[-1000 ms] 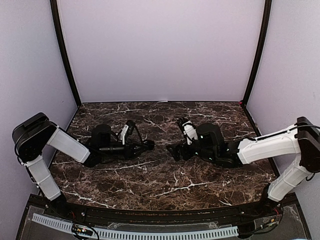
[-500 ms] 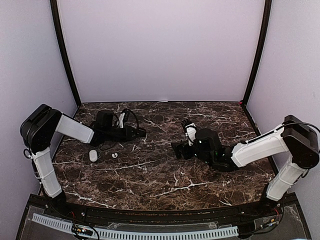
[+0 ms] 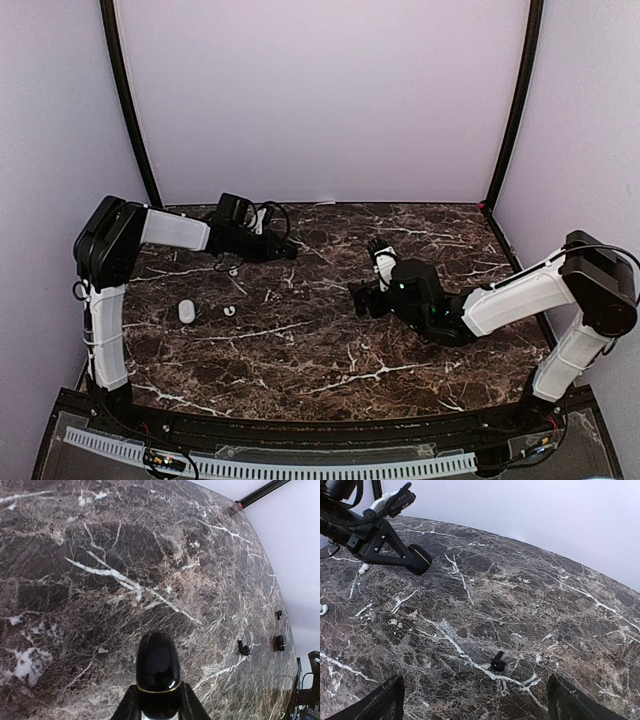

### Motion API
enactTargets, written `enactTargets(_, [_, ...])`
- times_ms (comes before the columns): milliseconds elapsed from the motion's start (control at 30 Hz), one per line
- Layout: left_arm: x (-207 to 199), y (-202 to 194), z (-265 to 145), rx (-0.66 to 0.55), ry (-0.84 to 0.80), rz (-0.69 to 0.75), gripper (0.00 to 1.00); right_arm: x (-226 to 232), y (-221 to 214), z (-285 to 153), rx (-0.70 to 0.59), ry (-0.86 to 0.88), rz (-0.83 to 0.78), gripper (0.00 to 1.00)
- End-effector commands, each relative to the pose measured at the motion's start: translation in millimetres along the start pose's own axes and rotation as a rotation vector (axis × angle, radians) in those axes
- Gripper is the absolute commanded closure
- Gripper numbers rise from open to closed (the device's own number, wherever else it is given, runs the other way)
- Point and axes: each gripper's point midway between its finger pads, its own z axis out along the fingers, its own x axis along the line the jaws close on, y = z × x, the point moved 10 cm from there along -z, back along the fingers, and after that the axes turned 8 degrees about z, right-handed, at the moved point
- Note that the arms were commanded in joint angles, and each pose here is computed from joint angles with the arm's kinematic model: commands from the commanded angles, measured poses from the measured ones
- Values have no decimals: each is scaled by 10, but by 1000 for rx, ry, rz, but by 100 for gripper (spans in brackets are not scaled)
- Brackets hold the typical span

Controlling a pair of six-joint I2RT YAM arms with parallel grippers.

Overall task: Insert the wireless bluetooth earbuds into the charging case
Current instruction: Place the charging case with the earbuds at the center of the board.

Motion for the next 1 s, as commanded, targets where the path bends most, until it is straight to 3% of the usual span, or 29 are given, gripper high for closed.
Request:
enactTargets(0, [1, -7, 87, 84, -81, -30, 93, -21, 66, -18, -43, -7, 14, 2])
enactTargets(367, [85, -196, 238, 132, -138, -88, 87, 4, 56, 6, -35, 6, 9, 2])
enactTargets(567, [101, -255, 238, 142, -136, -78, 54, 10, 47, 16, -30, 10, 4, 2])
enactTargets(633, [84, -239, 209, 137, -131, -69, 38, 8, 45, 16, -29, 8, 1, 2])
enactTargets(733, [40, -192, 108, 113, -104, -43, 5, 9, 42, 19, -28, 6, -3, 2])
enactTargets(967, [-125, -93, -351, 50, 29, 34, 1, 21, 38, 14, -27, 10, -8, 2])
